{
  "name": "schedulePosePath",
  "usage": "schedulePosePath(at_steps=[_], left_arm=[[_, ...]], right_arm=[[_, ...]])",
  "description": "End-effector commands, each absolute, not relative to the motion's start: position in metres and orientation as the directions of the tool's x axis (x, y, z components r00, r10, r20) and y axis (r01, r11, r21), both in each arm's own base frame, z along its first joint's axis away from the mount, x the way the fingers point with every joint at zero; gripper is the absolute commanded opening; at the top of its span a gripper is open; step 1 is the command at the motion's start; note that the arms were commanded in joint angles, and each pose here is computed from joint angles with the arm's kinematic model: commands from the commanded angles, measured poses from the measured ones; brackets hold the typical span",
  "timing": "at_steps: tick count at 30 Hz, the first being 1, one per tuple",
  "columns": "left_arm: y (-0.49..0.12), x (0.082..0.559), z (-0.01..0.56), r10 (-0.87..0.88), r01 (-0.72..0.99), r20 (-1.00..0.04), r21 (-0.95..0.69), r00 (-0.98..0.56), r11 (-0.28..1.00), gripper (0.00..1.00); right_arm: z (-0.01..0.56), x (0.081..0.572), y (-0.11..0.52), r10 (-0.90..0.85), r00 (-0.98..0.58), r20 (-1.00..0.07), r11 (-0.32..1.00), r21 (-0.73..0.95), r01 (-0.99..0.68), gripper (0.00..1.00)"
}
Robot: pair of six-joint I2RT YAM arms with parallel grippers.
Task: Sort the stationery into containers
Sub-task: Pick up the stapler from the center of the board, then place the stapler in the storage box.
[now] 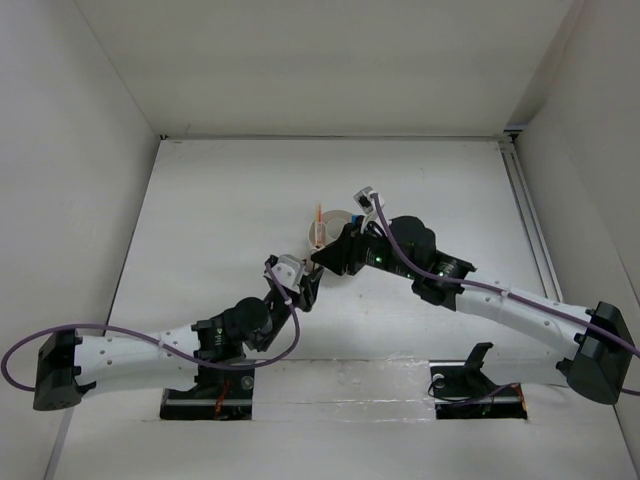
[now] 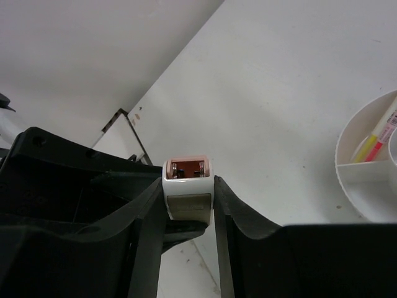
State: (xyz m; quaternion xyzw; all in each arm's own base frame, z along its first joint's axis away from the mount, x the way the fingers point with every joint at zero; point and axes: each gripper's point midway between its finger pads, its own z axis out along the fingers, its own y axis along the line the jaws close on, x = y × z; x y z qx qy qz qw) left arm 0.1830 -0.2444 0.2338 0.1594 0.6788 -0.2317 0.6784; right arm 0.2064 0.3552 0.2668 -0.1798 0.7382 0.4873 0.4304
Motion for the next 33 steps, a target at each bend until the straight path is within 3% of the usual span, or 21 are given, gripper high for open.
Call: schedulePosePath(at_steps=[1, 4, 5, 6, 13, 17, 23, 27, 33], left_arm=[[-0.245, 0.182, 0.267, -0.217, 0.532, -0.976, -0.193, -0.017, 0.824, 0.15], [-0.245, 0.182, 0.263, -0.204, 0.531, -0.979, -0.187, -0.027, 0.826, 0.46], [-0.246, 0.181, 0.263, -0.211, 0.538, -0.977, -0.195, -0.033, 0.820, 0.66], [-0.247, 0.181, 0.258, -0.190, 0.537, -0.981, -0.180, -0.038, 0.824, 0.99], [-0.257, 0.171, 0.236, -0.095, 0.586, -0.988, -0.148, -0.120, 0.796, 1.00], [-0.250, 0.166, 0.230, -0.081, 0.568, -0.977, -0.180, -0.196, 0.803, 1.00], [-0.215, 0.171, 0.239, -0.182, 0.355, -0.927, -0.299, -0.327, 0.885, 1.00], [-0.168, 0.174, 0.236, -0.216, 0.138, -0.904, -0.283, -0.370, 0.949, 1.00], [-0.150, 0.170, 0.252, -0.302, 0.095, -0.877, -0.360, -0.374, 0.928, 1.00]], right_arm=[[0.286, 0.204, 0.365, 0.173, -0.511, -0.842, 0.403, 0.534, -0.744, 0.01], [0.291, 0.202, 0.368, 0.184, -0.475, -0.860, 0.368, 0.509, -0.778, 0.00], [0.299, 0.202, 0.369, 0.207, -0.458, -0.865, 0.355, 0.502, -0.789, 0.00], [0.297, 0.204, 0.371, 0.208, -0.457, -0.865, 0.355, 0.502, -0.789, 0.00], [0.314, 0.231, 0.362, 0.227, -0.267, -0.936, 0.435, 0.343, -0.832, 0.00], [0.300, 0.256, 0.352, 0.152, -0.175, -0.973, 0.468, 0.227, -0.854, 0.00], [0.264, 0.262, 0.350, 0.003, -0.092, -0.996, 0.394, 0.086, -0.915, 0.00], [0.246, 0.281, 0.339, -0.045, -0.124, -0.991, 0.380, 0.098, -0.920, 0.00], [0.230, 0.287, 0.327, -0.080, -0.127, -0.989, 0.350, 0.092, -0.932, 0.00]])
